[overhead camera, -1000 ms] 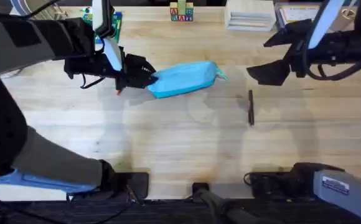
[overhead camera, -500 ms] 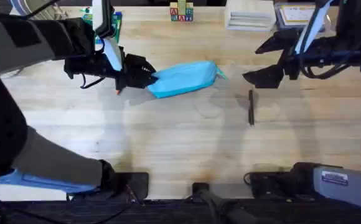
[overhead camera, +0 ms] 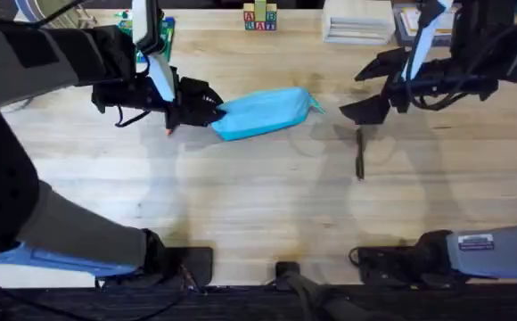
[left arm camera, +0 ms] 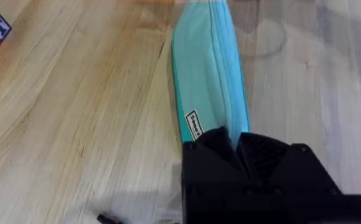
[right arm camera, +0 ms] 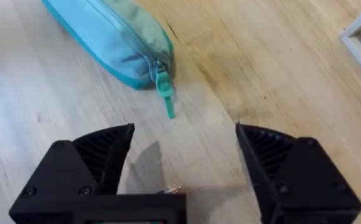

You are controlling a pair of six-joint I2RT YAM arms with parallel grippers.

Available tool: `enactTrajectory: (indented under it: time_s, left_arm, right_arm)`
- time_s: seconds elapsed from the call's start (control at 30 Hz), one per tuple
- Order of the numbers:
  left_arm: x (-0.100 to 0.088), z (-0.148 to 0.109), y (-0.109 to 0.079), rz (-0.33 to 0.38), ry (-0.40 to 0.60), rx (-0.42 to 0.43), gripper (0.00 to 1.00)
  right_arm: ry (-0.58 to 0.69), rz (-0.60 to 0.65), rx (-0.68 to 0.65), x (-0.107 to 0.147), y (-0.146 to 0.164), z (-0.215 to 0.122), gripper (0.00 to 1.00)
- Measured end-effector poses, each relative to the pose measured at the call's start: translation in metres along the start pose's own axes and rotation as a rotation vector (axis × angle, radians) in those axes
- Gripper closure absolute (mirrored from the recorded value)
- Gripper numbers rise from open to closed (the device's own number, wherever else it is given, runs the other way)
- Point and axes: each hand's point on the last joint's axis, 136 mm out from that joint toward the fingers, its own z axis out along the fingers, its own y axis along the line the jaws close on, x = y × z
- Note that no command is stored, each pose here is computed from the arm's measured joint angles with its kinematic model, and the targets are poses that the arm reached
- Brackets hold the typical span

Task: Unzip the bag, pick up the pens from the table one at a time and place them inside, then zip the bag closed.

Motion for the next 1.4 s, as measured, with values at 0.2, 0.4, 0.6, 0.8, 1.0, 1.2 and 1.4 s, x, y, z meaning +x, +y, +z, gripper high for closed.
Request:
enactTrajectory:
  time_s: [0.2, 0.4, 0.6, 0.8, 1.0, 1.2, 1.4]
  left_arm:
    - [0.000, 0.000, 0.000, 0.000, 0.000, 0.000, 0.958]
    - [0.000, 0.000, 0.000, 0.000, 0.000, 0.000, 0.958]
    - [0.000, 0.000, 0.000, 0.000, 0.000, 0.000, 0.958]
    - [0.000, 0.000, 0.000, -0.003, 0.000, 0.002, 0.958]
    - [0.000, 0.000, 0.000, -0.003, 0.000, 0.002, 0.958]
    - [0.000, 0.000, 0.000, -0.003, 0.000, 0.002, 0.958]
    - [0.000, 0.000, 0.000, -0.003, 0.000, 0.002, 0.958]
  right_arm:
    - [0.004, 0.000, -0.013, 0.003, -0.001, 0.008, 0.006]
    - [0.002, -0.023, -0.022, 0.002, 0.000, 0.014, 0.006]
    - [0.005, -0.033, -0.042, 0.001, 0.004, 0.022, 0.006]
    - [-0.002, -0.036, -0.088, 0.001, 0.012, 0.034, 0.010]
    - [-0.005, -0.045, -0.131, -0.001, 0.023, 0.045, 0.011]
    - [-0.014, -0.066, -0.150, -0.006, 0.029, 0.048, 0.014]
    - [-0.012, -0.061, -0.159, -0.003, 0.029, 0.051, 0.014]
